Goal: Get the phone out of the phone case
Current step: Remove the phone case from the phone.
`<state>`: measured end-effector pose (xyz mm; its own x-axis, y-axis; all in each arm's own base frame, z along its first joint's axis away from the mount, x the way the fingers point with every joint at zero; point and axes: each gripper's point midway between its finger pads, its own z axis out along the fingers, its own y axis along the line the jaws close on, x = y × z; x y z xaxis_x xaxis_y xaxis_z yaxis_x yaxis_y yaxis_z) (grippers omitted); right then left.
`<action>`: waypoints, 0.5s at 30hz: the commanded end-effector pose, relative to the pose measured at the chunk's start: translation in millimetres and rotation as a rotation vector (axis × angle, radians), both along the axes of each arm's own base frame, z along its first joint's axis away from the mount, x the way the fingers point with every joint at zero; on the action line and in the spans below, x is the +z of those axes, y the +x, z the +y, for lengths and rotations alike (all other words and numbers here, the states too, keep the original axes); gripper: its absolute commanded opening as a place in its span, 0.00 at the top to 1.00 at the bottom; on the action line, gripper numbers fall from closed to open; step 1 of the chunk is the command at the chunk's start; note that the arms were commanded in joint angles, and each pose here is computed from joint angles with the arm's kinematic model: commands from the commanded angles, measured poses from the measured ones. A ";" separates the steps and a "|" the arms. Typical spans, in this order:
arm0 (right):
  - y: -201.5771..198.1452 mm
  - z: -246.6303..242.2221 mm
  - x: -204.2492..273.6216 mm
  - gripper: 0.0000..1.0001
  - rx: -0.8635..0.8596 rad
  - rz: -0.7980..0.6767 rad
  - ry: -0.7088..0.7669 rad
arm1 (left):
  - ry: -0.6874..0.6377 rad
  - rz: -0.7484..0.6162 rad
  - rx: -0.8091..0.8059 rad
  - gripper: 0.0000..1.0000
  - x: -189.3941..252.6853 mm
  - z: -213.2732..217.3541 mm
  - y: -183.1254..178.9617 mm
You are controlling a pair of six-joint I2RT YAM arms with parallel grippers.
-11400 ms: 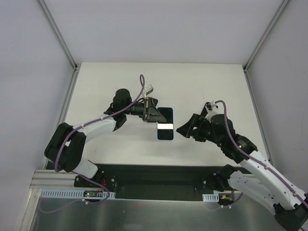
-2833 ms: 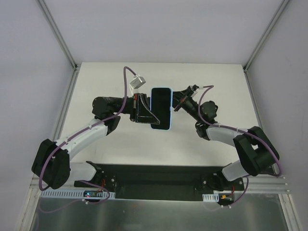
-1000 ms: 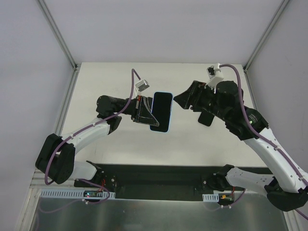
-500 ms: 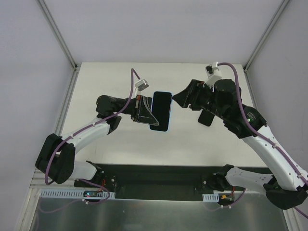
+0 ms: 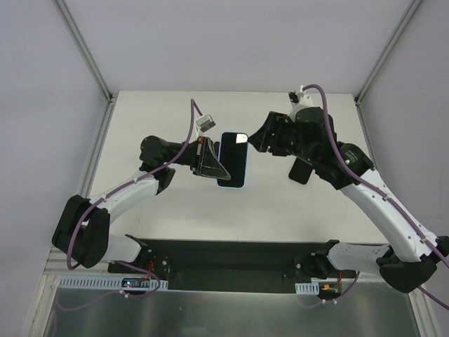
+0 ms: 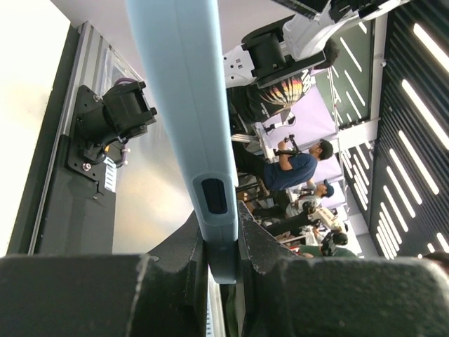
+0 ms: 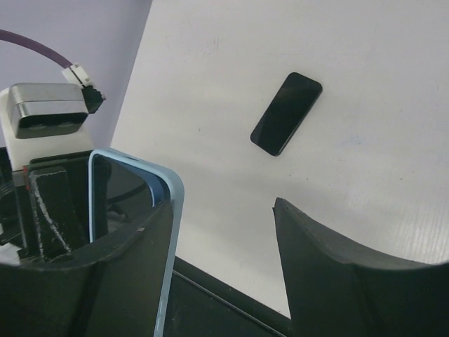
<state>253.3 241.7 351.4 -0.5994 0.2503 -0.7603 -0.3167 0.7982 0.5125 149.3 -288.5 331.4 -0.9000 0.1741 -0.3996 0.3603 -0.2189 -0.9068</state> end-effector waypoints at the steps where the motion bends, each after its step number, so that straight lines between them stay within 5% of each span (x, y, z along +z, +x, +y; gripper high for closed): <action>1: 2.1 -2.3 -52.9 0.38 -0.014 0.125 -0.162 | -0.267 -0.531 -0.035 1.00 55.4 21.3 -47.6; 10: -7.0 10.1 -81.3 0.38 0.056 0.217 -0.166 | -0.270 -0.587 -0.039 1.00 63.3 25.2 -54.4; 15: -22.0 49.6 -71.1 0.38 0.256 0.268 0.075 | -0.272 -0.595 -0.043 1.00 63.6 26.1 -56.6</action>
